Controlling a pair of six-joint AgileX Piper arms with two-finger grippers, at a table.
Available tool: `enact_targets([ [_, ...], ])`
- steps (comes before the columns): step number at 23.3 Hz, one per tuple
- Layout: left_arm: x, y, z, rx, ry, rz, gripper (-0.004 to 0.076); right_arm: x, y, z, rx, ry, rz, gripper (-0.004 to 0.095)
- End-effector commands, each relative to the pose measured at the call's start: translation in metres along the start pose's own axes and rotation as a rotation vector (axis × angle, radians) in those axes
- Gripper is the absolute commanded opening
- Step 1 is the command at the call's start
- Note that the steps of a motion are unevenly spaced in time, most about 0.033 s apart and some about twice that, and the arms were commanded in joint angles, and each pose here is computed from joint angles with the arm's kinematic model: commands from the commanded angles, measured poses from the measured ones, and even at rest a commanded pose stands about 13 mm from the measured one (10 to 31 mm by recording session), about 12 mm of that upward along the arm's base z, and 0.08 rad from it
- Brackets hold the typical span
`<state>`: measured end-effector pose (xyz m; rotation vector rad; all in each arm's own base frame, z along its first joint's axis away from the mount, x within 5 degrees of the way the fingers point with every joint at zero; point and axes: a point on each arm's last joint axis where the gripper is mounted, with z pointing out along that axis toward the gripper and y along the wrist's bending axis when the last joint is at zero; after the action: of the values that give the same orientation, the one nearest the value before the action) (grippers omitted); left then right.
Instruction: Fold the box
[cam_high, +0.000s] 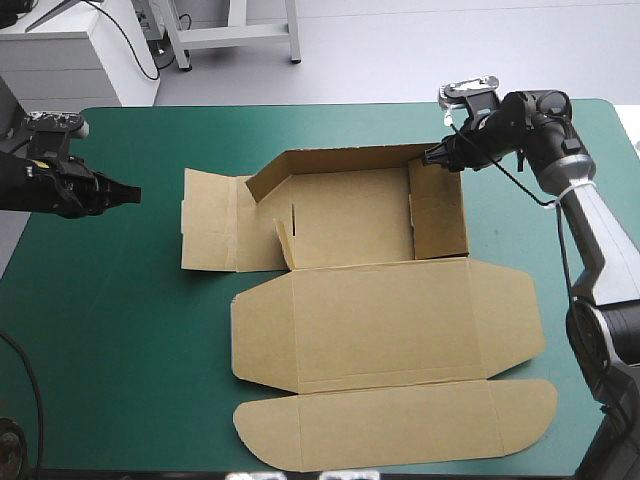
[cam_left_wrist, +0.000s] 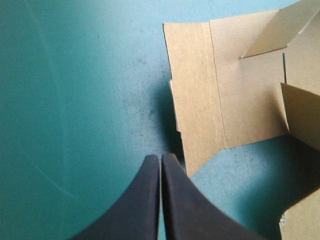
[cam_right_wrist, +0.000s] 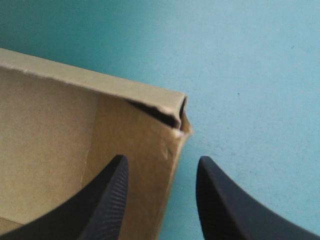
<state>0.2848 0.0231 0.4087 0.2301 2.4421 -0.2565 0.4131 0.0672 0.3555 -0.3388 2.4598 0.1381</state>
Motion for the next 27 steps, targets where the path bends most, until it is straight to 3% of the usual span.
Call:
enact_targets([
  [1,-0.007,-0.009,-0.018,0.006,-0.093,0.010,-0.0008,-0.015,0.002,-0.045,0.020,-0.123,-0.019,0.0404],
  [7,-0.007,-0.009,-0.018,0.004,-0.092,0.011,-0.0008,-0.017,0.004,-0.081,0.032,-0.086,-0.037,0.0404],
  [13,-0.007,-0.009,-0.018,0.006,-0.093,0.008,-0.0008,-0.013,0.005,-0.093,0.024,-0.038,0.047,0.0404],
  [27,-0.008,-0.010,-0.018,0.017,-0.098,0.000,-0.0008,-0.004,-0.004,0.019,-0.007,0.191,0.090,0.0403],
])
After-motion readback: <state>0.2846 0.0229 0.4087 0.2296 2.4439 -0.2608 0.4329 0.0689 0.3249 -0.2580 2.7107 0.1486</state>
